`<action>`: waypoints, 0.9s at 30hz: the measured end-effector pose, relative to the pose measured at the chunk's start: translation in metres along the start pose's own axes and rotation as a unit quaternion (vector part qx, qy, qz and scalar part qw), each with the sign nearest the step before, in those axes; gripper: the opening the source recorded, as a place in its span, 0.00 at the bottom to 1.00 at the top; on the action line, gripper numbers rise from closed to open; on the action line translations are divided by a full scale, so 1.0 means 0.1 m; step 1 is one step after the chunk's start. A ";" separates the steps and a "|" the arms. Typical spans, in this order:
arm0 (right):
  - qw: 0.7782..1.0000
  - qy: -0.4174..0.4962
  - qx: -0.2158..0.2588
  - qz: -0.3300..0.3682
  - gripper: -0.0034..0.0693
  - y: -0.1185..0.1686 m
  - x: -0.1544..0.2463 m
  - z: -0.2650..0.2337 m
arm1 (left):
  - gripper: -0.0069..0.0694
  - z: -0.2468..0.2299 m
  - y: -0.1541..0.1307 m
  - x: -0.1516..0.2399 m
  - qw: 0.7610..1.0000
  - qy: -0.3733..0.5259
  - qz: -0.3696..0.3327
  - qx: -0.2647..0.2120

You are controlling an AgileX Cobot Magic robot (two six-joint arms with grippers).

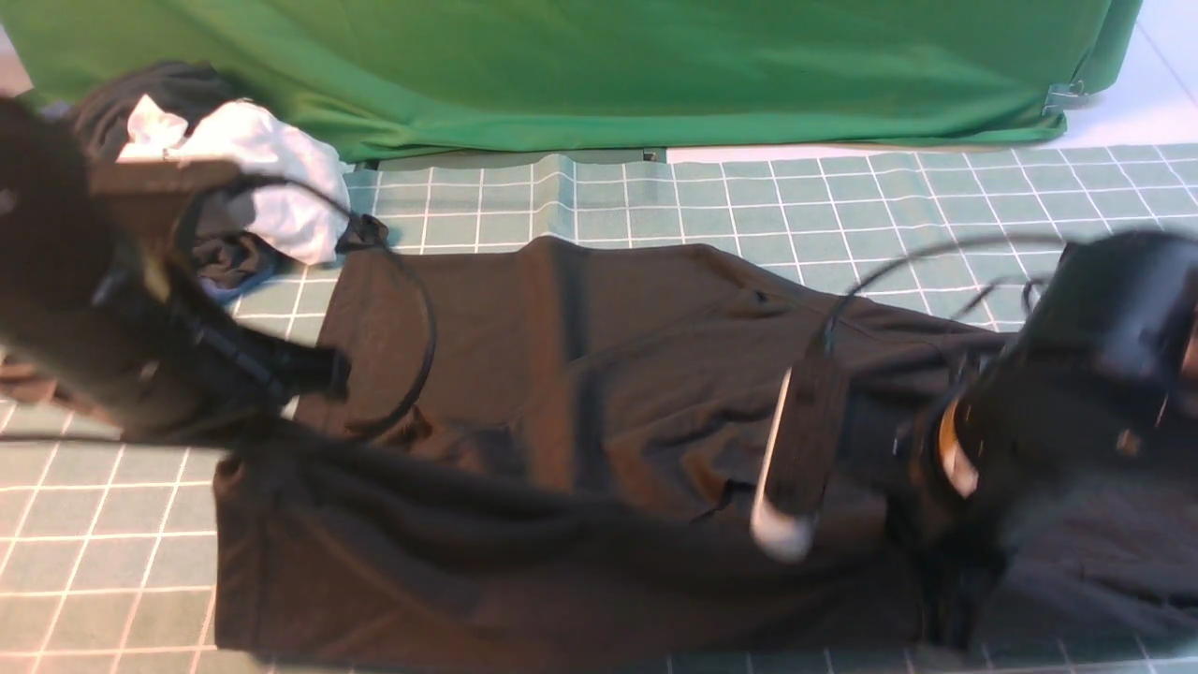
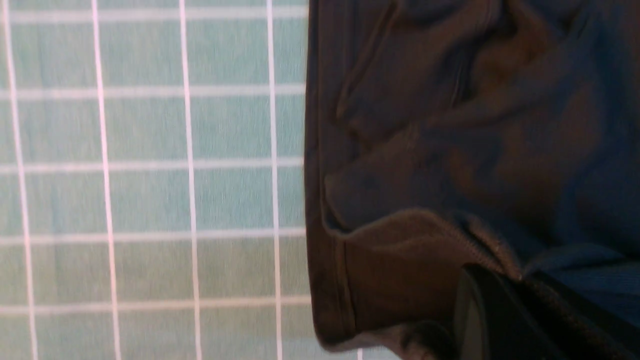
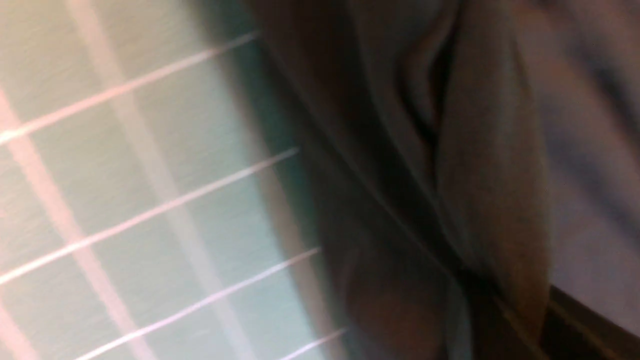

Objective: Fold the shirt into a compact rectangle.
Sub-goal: 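Fold the black garment in half by bringing its near edge over to the far edge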

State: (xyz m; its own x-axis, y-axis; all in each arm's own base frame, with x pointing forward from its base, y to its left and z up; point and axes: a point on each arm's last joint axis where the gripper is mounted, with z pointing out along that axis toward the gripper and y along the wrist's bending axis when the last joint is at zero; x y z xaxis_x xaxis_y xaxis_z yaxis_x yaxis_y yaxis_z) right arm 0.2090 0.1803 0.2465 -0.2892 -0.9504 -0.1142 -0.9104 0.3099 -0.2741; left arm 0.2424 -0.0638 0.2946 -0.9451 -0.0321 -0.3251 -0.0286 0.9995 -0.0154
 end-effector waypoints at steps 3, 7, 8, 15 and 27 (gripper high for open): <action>0.999 -0.024 0.023 0.020 0.12 -0.28 0.01 -0.07 | 0.10 0.05 -0.04 -0.19 1.000 -0.008 0.003 -0.008; 0.998 -0.033 0.042 0.033 0.12 -0.56 -0.01 -0.08 | 0.10 0.14 0.04 -0.47 1.000 -0.015 -0.023 -0.014; 0.998 -0.034 0.045 0.035 0.12 -0.63 -0.03 -0.07 | 0.10 0.17 0.09 -0.54 0.999 -0.015 -0.033 -0.015; 0.996 -0.049 0.061 0.042 0.12 -1.01 -0.26 0.11 | 0.10 0.37 0.32 -0.99 0.997 -0.034 -0.075 0.003; 0.995 -0.046 0.071 0.057 0.12 -1.60 -0.59 0.65 | 0.10 0.98 0.42 -1.68 0.994 -0.040 -0.102 -0.001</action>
State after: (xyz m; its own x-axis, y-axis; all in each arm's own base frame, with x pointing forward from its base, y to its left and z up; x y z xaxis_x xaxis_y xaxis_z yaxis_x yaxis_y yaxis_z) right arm 0.3910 0.1889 0.2349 -0.3537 -0.9048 -0.2370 -0.8204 0.4218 -0.3860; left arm 0.4319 -0.0173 0.2562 -0.8905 -0.2339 -0.3904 -0.2176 0.9722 -0.0861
